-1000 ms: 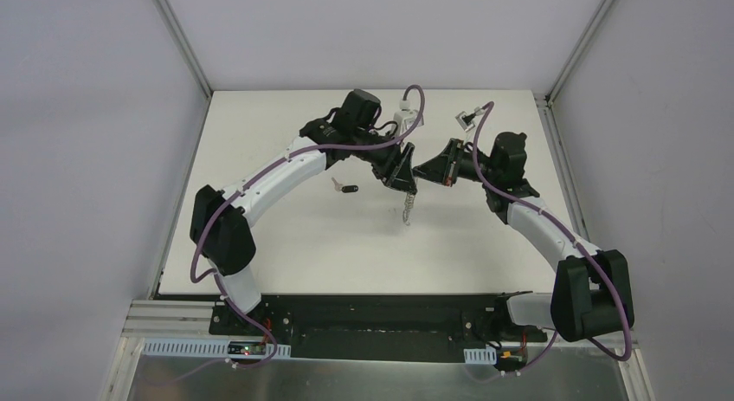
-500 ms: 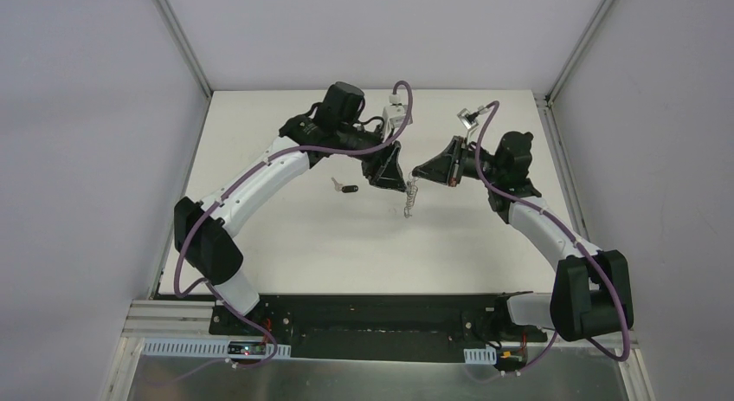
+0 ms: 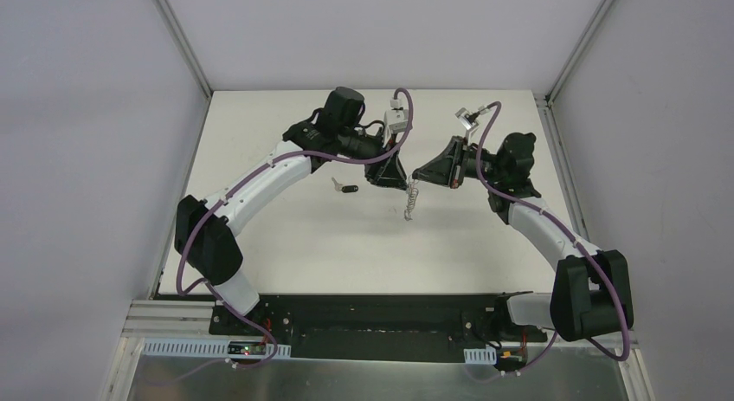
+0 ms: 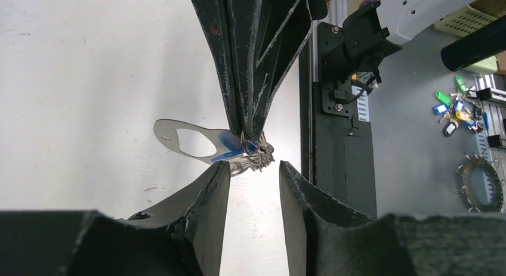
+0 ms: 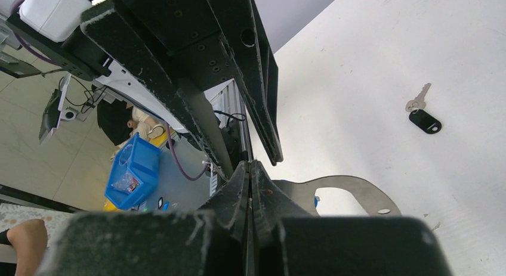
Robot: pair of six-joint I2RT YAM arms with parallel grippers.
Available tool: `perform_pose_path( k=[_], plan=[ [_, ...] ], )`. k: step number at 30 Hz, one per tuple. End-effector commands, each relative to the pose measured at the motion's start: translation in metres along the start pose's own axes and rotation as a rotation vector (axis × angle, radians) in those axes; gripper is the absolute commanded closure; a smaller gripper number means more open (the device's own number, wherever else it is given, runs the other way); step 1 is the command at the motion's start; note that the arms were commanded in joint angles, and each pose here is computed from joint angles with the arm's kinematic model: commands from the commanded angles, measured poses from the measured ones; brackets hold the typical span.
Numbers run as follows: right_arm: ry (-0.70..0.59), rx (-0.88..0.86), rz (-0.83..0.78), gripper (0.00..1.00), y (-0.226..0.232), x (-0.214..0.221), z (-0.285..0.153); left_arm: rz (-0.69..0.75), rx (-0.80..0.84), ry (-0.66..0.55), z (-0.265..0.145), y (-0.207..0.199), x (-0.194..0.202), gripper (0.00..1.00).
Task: Put the keys on the keyring
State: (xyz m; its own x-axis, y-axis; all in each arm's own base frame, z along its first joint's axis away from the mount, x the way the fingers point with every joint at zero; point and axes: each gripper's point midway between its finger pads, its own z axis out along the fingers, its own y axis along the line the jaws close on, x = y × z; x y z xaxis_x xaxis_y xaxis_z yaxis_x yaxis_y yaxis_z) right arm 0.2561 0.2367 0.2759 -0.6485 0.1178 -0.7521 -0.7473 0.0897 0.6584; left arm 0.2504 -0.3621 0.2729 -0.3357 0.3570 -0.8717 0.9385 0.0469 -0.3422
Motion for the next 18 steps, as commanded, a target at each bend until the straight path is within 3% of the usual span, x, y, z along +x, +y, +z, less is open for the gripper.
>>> perform_pose_path(
  k=[1, 12, 18],
  plan=[
    [0.009, -0.057, -0.081, 1.0, 0.018, -0.002, 0.0, 0.074, 0.025, -0.062, 0.0, -0.005, -0.016, 0.65],
    [0.013, -0.062, -0.081, 1.0, 0.019, -0.001, 0.002, 0.064, 0.022, -0.049, 0.003, -0.001, -0.009, 0.79],
    [0.005, -0.054, -0.07, 1.0, 0.018, -0.002, 0.004, 0.063, 0.027, -0.035, 0.01, -0.003, 0.001, 0.81]
  ],
)
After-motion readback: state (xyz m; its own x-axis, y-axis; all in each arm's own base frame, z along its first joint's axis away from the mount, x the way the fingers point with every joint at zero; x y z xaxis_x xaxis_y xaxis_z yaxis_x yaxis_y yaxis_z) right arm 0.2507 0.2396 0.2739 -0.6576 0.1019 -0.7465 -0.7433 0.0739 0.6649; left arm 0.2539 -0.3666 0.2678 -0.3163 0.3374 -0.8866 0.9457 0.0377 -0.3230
